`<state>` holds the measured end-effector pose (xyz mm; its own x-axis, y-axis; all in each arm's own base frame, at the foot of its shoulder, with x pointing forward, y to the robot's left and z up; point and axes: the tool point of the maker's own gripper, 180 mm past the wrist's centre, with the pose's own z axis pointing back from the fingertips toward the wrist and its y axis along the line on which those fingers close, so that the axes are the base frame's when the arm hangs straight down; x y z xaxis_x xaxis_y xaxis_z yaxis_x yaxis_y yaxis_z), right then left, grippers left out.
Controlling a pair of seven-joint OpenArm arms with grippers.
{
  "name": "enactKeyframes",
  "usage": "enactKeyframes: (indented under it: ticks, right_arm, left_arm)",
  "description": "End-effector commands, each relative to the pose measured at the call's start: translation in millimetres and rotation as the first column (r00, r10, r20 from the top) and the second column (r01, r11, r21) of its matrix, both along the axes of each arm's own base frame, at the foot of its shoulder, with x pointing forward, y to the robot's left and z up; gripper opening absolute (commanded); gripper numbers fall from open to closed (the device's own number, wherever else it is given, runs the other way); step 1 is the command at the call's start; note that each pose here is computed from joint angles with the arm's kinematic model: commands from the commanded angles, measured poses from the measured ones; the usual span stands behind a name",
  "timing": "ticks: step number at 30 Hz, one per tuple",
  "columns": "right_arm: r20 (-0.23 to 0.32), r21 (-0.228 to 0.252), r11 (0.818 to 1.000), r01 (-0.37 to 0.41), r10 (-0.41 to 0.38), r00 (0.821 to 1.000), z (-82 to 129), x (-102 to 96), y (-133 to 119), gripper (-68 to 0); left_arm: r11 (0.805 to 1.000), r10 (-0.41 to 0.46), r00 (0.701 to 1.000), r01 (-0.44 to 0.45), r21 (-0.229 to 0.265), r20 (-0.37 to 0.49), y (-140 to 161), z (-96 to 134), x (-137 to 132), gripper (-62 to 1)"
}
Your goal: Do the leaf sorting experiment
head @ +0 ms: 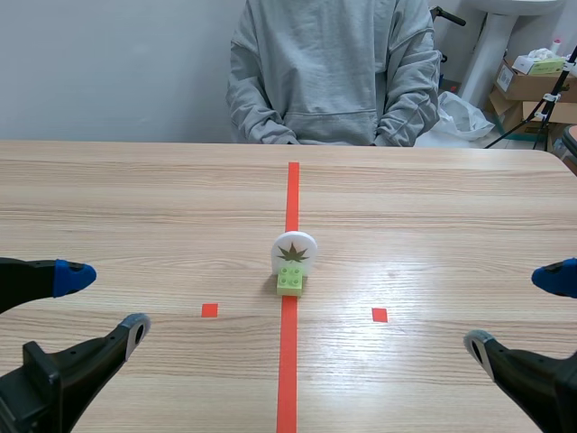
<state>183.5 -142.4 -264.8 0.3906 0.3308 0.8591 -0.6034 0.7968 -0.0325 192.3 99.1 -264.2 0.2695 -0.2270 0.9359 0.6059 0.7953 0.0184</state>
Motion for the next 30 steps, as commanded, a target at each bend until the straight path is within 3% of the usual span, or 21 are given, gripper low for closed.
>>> enactKeyframes:
  ticks: [1, 18, 24, 30]
  right_arm:
    - [0.028, 0.012, 1.000, -0.008, 0.008, 1.000, 7.3, 4.1, 0.4, -11.5]
    - [0.026, 0.006, 1.000, -0.009, 0.009, 1.000, 6.4, 3.8, 0.0, -11.5]
    - [0.001, -0.122, 0.993, -0.008, 0.008, 1.000, -7.1, 10.1, -14.3, -11.5]
    - [0.042, -0.182, 0.983, 0.008, -0.001, 0.999, -10.6, 41.4, -27.4, -11.5]
  left_arm:
    - [1.000, -0.002, 1.000, 0.003, -0.022, 0.030, -3.9, 9.7, 3.0, -15.5]
    - [1.000, -0.003, 1.000, 0.003, -0.021, 0.030, -3.9, 9.7, 3.0, -15.5]
    - [1.000, -0.003, 1.000, 0.003, -0.021, 0.030, -3.9, 9.6, 2.9, -15.5]
    - [1.000, -0.002, 1.000, 0.003, -0.021, 0.030, -3.9, 9.6, 3.0, -15.5]
